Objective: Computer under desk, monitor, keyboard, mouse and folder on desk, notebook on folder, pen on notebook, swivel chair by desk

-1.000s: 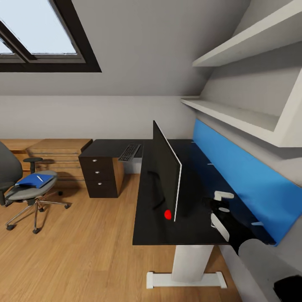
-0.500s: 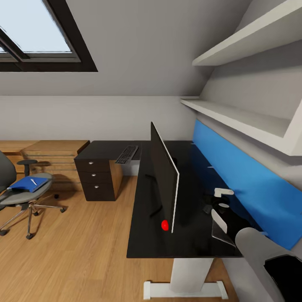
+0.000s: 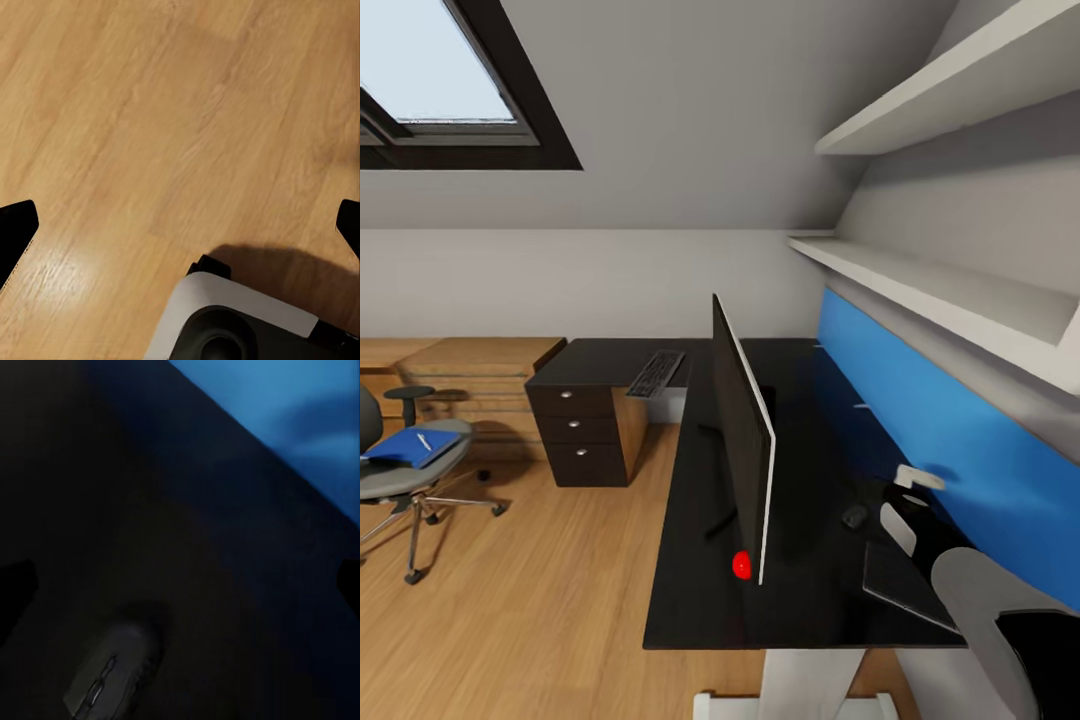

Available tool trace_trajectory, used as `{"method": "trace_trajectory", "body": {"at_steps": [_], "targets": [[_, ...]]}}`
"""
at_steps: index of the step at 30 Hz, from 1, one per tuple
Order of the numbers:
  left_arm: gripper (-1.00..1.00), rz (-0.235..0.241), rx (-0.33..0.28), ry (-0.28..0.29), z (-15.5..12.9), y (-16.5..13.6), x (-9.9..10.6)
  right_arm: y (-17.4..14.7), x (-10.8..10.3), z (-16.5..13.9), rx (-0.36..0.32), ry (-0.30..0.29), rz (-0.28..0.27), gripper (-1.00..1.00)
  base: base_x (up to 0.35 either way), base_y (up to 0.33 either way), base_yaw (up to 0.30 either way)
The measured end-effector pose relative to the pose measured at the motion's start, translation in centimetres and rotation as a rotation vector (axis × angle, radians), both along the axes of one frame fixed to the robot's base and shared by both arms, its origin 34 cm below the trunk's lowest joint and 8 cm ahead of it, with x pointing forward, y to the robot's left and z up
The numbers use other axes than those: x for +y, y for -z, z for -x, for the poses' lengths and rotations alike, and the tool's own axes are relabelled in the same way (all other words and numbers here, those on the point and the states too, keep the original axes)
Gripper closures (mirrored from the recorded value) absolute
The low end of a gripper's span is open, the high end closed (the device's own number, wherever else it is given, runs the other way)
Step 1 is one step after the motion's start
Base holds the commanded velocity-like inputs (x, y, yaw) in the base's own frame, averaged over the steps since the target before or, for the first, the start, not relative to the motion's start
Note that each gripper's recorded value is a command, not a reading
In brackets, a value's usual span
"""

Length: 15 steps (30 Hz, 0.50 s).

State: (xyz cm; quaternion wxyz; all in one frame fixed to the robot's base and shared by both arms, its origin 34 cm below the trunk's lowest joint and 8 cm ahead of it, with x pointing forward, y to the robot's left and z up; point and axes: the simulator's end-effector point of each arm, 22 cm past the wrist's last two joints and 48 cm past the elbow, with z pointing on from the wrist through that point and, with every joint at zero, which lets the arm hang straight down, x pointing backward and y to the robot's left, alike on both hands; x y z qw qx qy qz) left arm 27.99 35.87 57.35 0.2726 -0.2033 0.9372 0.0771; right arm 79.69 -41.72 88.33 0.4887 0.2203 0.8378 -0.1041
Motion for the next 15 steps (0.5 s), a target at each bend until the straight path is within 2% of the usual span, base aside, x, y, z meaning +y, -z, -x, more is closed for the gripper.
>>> {"method": "trace_trajectory", "body": {"at_steps": [5, 9, 15], "targets": [[-1.0, -0.01, -0.021, -0.002, -0.4, -0.3, 0.2, 0.1, 0.0, 0.1, 0.0, 0.007, -0.008, -1.0, 0.201, -0.002, 0.0], [-1.0, -0.013, -0.025, -0.004, -0.4, -0.3, 0.3, 0.1, 0.0, 0.0, 0.002, 0.005, -0.005, -1.0, 0.064, 0.0, 0.0], [-1.0, -0.015, -0.029, -0.005, -0.5, -0.4, 0.4, 1.2, 0.4, 0.7, 0.072, -0.018, -0.002, -1.0, 0.076, 0.0, 0.0]]}}
